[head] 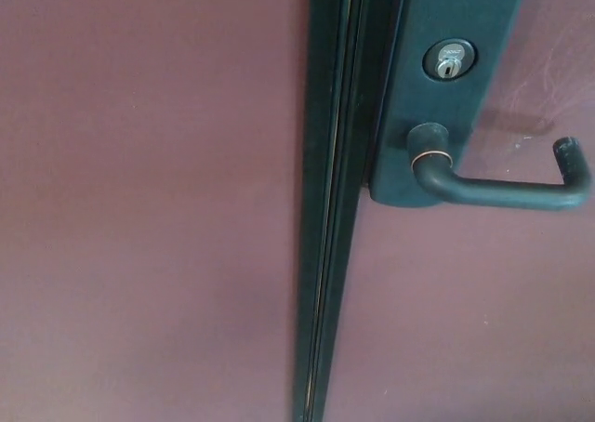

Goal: The robot walks towards the door handle and put its right hand on it and twist the handle

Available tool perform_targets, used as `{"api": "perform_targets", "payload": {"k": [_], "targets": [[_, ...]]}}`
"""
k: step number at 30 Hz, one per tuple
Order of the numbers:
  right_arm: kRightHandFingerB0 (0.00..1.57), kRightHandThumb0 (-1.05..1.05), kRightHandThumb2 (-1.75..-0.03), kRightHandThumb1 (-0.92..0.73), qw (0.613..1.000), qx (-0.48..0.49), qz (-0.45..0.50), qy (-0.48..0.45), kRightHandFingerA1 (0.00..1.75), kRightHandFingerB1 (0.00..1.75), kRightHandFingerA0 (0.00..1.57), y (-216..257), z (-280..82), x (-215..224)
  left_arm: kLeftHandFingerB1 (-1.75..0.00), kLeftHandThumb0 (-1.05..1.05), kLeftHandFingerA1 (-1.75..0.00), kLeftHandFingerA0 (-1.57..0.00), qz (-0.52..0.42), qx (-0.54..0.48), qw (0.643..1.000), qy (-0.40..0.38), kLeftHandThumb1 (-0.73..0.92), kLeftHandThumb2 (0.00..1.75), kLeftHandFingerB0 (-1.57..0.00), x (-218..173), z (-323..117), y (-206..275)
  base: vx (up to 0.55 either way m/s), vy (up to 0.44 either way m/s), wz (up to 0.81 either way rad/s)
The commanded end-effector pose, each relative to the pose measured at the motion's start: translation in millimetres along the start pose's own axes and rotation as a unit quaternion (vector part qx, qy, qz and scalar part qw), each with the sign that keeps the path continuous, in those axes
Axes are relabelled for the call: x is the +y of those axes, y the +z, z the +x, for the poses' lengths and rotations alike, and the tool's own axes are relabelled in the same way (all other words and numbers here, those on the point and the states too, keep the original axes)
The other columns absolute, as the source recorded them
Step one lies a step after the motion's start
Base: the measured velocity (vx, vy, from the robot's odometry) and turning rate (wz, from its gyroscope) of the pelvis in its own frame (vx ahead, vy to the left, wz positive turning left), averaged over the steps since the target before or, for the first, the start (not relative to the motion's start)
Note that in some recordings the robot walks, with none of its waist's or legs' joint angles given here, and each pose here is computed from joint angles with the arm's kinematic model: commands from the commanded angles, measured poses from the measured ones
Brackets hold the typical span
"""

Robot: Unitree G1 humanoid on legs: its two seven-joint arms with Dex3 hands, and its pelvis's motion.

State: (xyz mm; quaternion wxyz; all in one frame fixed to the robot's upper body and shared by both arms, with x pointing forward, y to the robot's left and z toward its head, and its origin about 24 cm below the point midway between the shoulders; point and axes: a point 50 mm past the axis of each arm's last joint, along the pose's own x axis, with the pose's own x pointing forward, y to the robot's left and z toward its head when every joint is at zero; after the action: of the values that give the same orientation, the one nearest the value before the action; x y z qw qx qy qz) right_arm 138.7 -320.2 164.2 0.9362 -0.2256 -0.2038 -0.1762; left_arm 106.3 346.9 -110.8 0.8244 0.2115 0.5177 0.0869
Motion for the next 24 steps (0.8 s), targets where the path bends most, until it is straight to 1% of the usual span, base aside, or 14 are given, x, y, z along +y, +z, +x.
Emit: {"api": "perform_targets", "payload": {"k": [1, 5, 6, 7, 9, 10, 12, 13, 16, 17, 18, 20, 22, 24], "targets": [[0.31, -0.93, -0.62, -0.61, 0.987, -0.045, 0.068, 0.138, 1.08, 0.91, 0.36, 44.6, 25.0, 11.8, -0.41, -0.32, -0.51, -0.74, 0.009, 0.01, 1.0, -0.008, 0.57, 0.57, -0.52, 2.1, -2.3, -7.8, 0.0, 0.0, 0.0], [0.36, -0.93, -0.6, -0.62, 0.979, -0.056, 0.062, 0.188, 1.04, 0.89, 0.4, 55.4, 37.0, 16.6, -0.41, -0.32, -0.51, -0.74, 0.004, 0.01, 1.0, -0.009, 0.57, 0.57, -0.52, 1.9, -2.1, -7.4, 0.0, 0.0, 0.0], [0.45, -0.92, -0.92, -0.41, 0.973, -0.054, 0.068, 0.213, 0.93, 0.81, 0.5, 58.0, 42.5, 18.5, -0.41, -0.32, -0.51, -0.74, 0.009, 0.009, 1.0, -0.01, 0.57, 0.57, -0.52, 1.9, -2.1, -7.2, 0.0, 0.0, 0.0], [0.43, -0.97, -0.61, -0.54, 0.97, -0.052, 0.071, 0.228, 0.99, 0.84, 0.48, 59.8, 45.7, 19.7, -0.41, -0.32, -0.51, -0.74, 0.01, 0.008, 1.0, -0.01, 0.57, 0.57, -0.52, 2.1, -2.2, -7.1, 0.0, 0.0, 0.0], [0.44, -0.96, -0.59, -0.54, 0.965, -0.052, 0.07, 0.249, 0.97, 0.83, 0.49, 62.4, 50.2, 21.8, -0.41, -0.32, -0.51, -0.74, 0.013, 0.008, 1.0, -0.01, 0.57, 0.57, -0.52, 2.4, -2.2, -6.9, 0.0, 0.0, 0.0], [0.47, -0.92, -0.91, -0.38, 0.962, -0.051, 0.069, 0.258, 0.92, 0.8, 0.54, 62.9, 52.2, 24.1, -0.41, -0.32, -0.51, -0.74, 0.013, 0.008, 1.0, -0.009, 0.57, 0.57, -0.52, 3.3, -2.6, -7.8, 0.0, 0.0, 0.0], [0.47, -0.91, -0.9, -0.36, 0.958, -0.047, 0.065, 0.275, 0.91, 0.78, 0.55, 64.5, 55.8, 26.9, -0.41, -0.32, -0.51, -0.74, 0.014, 0.008, 1.0, -0.009, 0.57, 0.57, -0.52, 3.6, -2.7, -8.2, 0.0, 0.0, 0.0], [0.49, -0.93, -0.56, -0.54, 0.954, -0.045, 0.06, 0.289, 0.94, 0.8, 0.56, 65.5, 58.3, 29.3, -0.41, -0.32, -0.51, -0.74, 0.012, 0.009, 1.0, -0.009, 0.56, 0.57, -0.52, 3.5, -3.1, -9.5, 0.0, 0.0, 0.0], [0.52, -0.92, -0.85, -0.33, 0.943, -0.036, 0.037, 0.329, 0.88, 0.76, 0.6, 68.9, 66.1, 36.9, -0.41, -0.32, -0.51, -0.74, 0.01, 0.011, 1.0, -0.011, 0.56, 0.57, -0.52, 2.5, -3.5, -11.4, 0.0, 0.0, 0.0], [0.53, -0.93, -0.84, -0.33, 0.941, -0.035, 0.032, 0.336, 0.87, 0.76, 0.62, 69.1, 68.1, 38.5, -0.41, -0.32, -0.51, -0.74, 0.011, 0.012, 1.0, -0.011, 0.56, 0.57, -0.52, 2.8, -3.5, -11.5, 0.0, 0.0, 0.0], [0.56, -0.94, -0.57, -0.49, 0.938, -0.034, 0.026, 0.345, 0.88, 0.74, 0.65, 69.4, 70.9, 40.5, -0.41, -0.32, -0.51, -0.74, 0.011, 0.012, 1.0, -0.01, 0.56, 0.57, -0.52, 3.1, -3.6, -11.6, 0.0, 0.0, 0.0], [0.57, -0.94, -0.83, -0.33, 0.927, -0.033, 0.002, 0.375, 0.84, 0.73, 0.66, 69.9, 81.4, 47.6, -0.41, -0.32, -0.51, -0.74, 0.01, 0.012, 1.0, -0.01, 0.56, 0.57, -0.52, 3.4, -3.2, -10.6, 0.0, 0.0, 0.0], [0.6, -0.92, -0.56, -0.48, 0.918, -0.027, -0.011, 0.395, 0.81, 0.69, 0.69, 72.1, 87.5, 52.2, -0.41, -0.32, -0.51, -0.74, 0.009, 0.011, 1.0, -0.009, 0.56, 0.57, -0.52, 4.0, -3.2, -10.2, 0.0, 0.0, 0.0], [0.62, -0.87, -0.55, -0.46, 0.912, -0.021, -0.02, 0.41, 0.71, 0.58, 0.7, 74.4, 91.9, 55.0, -0.41, -0.32, -0.51, -0.74, 0.01, 0.01, 1.0, -0.009, 0.56, 0.57, -0.52, 3.7, -3.1, -9.7, 0.0, 0.0, 0.0]]}}
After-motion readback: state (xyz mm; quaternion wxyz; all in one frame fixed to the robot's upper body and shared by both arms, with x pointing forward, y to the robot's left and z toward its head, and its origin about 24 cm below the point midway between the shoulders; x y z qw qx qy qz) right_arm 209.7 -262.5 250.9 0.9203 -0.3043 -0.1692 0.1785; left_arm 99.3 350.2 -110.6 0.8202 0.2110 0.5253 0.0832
